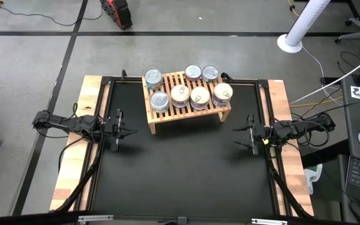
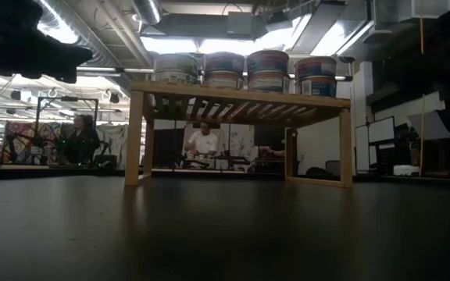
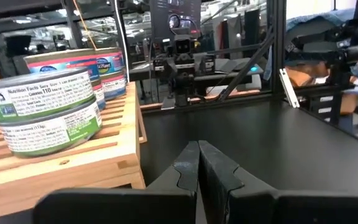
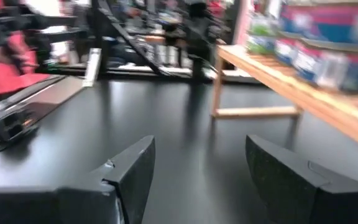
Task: Stack canned seafood by type on shelf
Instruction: Return to Home Position
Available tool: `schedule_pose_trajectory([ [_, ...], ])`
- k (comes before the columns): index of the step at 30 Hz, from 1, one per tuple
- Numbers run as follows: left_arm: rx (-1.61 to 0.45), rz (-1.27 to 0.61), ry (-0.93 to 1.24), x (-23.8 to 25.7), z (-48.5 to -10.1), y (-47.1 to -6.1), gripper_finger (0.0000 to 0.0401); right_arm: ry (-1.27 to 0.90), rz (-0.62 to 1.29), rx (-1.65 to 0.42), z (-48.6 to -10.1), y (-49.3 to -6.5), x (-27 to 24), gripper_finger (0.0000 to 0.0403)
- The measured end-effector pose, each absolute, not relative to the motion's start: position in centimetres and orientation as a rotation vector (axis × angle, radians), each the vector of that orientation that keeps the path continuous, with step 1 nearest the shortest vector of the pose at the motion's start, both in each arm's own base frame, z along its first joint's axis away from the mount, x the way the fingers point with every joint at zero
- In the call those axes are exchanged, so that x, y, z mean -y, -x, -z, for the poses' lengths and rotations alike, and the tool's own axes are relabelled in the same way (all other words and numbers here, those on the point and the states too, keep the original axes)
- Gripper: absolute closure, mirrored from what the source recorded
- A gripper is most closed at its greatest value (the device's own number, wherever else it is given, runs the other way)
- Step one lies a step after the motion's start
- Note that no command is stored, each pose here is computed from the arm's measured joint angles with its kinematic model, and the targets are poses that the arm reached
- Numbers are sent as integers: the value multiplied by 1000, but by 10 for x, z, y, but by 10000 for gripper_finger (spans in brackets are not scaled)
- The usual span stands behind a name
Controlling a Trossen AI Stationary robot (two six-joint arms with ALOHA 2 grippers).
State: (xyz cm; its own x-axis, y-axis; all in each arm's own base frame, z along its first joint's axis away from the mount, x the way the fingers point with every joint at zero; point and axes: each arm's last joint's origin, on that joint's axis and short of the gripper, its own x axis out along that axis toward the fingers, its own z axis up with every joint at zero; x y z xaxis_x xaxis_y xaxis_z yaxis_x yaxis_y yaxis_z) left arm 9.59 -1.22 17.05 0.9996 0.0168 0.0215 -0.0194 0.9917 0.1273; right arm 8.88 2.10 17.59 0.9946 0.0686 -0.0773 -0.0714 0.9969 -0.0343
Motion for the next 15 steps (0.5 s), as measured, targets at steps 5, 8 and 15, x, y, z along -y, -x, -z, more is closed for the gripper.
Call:
schedule_pose_trajectory([
  [5,20,-20,-248,12,-171,-96,396,131,-117,11,-184,-89,-23,155],
  [8,19,-21,-290,12,-171,-96,396,164,-117,10,-183,-89,-23,155],
  [15,19,-21,-290,12,-171,-96,396,161,-147,21,-177,-91,-24,155],
])
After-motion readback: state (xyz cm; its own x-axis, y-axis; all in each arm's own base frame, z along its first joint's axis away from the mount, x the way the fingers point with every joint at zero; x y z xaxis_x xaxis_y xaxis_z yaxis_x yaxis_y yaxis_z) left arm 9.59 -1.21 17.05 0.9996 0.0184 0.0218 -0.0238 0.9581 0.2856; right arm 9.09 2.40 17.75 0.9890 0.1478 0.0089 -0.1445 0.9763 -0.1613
